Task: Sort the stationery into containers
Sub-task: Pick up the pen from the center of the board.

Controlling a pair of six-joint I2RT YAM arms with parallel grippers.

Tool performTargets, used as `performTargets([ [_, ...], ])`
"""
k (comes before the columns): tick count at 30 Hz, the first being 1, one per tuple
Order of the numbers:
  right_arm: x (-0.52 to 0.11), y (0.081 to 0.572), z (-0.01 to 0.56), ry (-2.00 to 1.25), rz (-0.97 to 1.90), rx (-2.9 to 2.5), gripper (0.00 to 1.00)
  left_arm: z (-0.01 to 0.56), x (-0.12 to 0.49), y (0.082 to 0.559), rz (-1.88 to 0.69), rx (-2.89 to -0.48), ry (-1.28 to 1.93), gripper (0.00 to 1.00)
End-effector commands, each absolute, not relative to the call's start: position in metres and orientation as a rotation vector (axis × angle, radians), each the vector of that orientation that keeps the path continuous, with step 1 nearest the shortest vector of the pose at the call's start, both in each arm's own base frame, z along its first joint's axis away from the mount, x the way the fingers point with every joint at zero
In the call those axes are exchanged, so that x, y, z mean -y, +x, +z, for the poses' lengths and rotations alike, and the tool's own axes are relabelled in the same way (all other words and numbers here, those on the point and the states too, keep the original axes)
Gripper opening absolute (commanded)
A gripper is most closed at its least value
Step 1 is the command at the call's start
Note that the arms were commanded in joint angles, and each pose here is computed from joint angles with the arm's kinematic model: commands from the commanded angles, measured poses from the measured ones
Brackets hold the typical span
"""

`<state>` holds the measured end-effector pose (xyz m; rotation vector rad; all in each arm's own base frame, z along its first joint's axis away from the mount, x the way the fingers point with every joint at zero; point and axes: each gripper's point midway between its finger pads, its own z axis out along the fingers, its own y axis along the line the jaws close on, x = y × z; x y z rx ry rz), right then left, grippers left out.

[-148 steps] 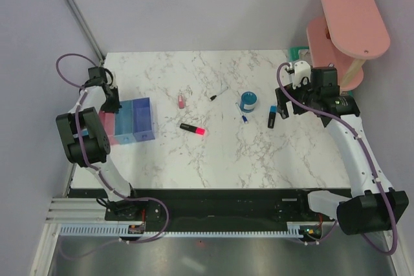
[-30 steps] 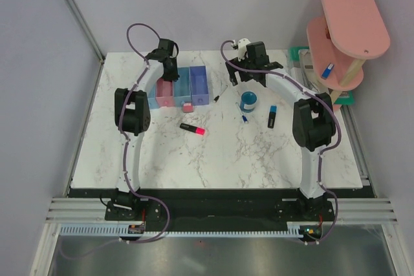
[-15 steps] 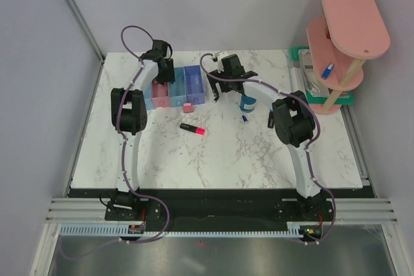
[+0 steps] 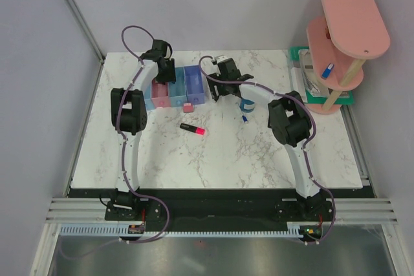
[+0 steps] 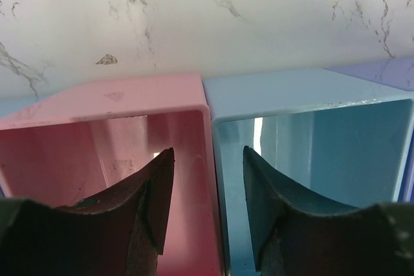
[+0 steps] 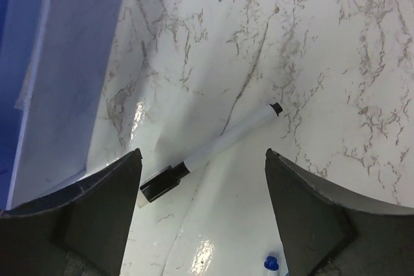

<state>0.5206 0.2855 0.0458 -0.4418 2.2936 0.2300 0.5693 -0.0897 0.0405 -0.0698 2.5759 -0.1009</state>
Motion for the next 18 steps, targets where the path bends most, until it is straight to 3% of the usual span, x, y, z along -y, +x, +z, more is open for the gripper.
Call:
performTargets([
  [1, -0.287, 0.517, 0.046, -0.412, 0.242, -2.310, 0.84, 0.090, 0.093, 0.576, -0.124, -2.483, -0.006, 0.54],
  [7, -0.290, 0.512, 0.030, -0.442, 0.247, -2.362, 0.84, 0.099, 0.092, 0.575, -0.122, -2.469, 0.004, 0.54],
  [14, -0.296, 0.501, 0.012, -0.477, 0.257, -2.405, 0.74, 0.112, 0.099, 0.572, -0.174, -2.454, 0.026, 0.54],
  [16, -0.297, 0.498, 0.008, -0.488, 0.264, -2.417, 0.68, 0.119, 0.101, 0.572, -0.186, -2.439, 0.029, 0.54],
  [18, -0.296, 0.496, 0.005, -0.491, 0.262, -2.428, 0.56, 0.121, 0.101, 0.571, -0.193, -2.437, 0.034, 0.54],
])
